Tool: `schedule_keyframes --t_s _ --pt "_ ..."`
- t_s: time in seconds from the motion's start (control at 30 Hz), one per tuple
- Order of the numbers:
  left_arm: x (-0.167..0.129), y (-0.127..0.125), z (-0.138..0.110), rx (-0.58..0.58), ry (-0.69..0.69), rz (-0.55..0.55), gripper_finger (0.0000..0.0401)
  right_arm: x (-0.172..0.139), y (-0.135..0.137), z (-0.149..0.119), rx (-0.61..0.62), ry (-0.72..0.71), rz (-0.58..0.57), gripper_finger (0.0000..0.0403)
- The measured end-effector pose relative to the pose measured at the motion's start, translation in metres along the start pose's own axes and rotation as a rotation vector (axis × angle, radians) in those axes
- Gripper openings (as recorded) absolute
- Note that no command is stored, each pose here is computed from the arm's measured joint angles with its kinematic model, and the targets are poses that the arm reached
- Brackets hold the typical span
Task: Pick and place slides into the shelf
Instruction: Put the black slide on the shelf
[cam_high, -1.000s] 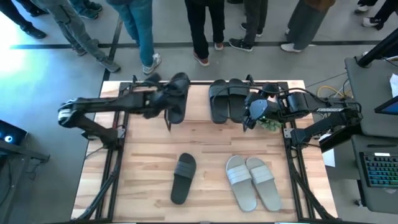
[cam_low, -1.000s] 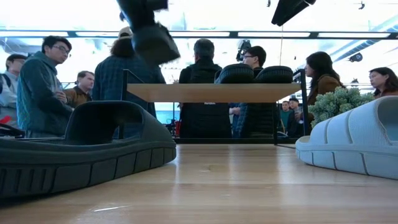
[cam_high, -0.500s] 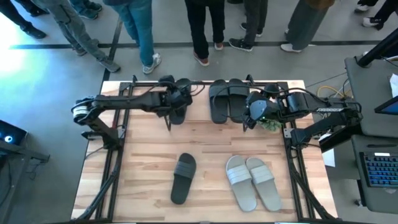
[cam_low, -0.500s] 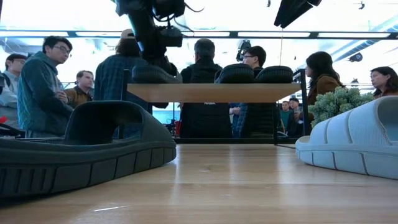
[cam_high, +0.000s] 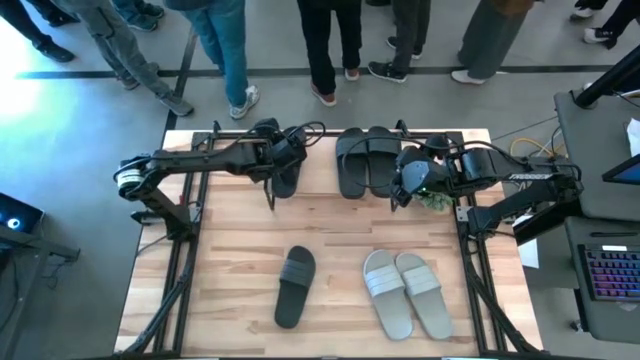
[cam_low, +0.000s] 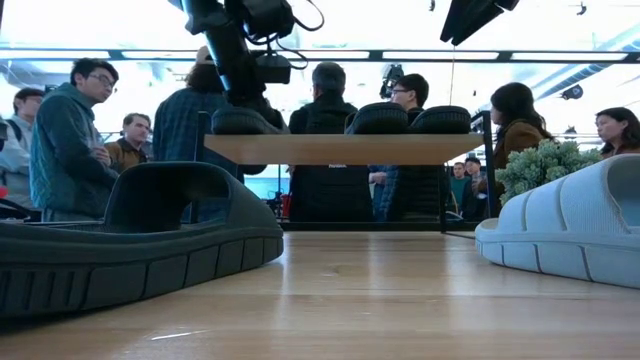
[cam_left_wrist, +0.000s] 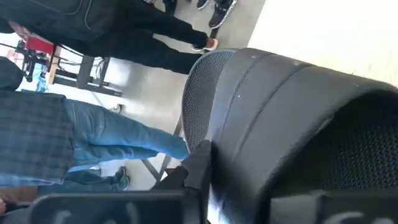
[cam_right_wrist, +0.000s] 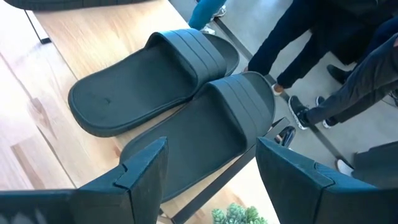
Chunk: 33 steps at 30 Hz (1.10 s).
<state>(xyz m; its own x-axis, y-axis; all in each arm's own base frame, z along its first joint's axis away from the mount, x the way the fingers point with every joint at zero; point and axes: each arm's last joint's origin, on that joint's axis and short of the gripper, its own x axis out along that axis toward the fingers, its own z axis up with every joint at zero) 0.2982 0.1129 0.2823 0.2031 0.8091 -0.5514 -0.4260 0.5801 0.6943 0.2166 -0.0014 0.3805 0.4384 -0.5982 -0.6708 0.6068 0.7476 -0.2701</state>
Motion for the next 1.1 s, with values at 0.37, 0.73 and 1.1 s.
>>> schedule_keyframes --t_s 0.37,0.73,1.1 --pt "-0.001 0.002 -0.001 0.011 0.019 0.028 0.0122 0.0 0.0 0.0 0.001 0.0 0.0 0.0233" --pt "-0.019 0.004 0.0 0.008 -0.027 0.022 0.0126 0.0 0.0 0.0 -0.005 0.001 0.0 0.0233" --pt "-0.033 0.011 -0.005 -0.058 -0.045 -0.084 0.0127 0.0 0.0 0.0 -0.017 0.001 -0.001 0.0233"
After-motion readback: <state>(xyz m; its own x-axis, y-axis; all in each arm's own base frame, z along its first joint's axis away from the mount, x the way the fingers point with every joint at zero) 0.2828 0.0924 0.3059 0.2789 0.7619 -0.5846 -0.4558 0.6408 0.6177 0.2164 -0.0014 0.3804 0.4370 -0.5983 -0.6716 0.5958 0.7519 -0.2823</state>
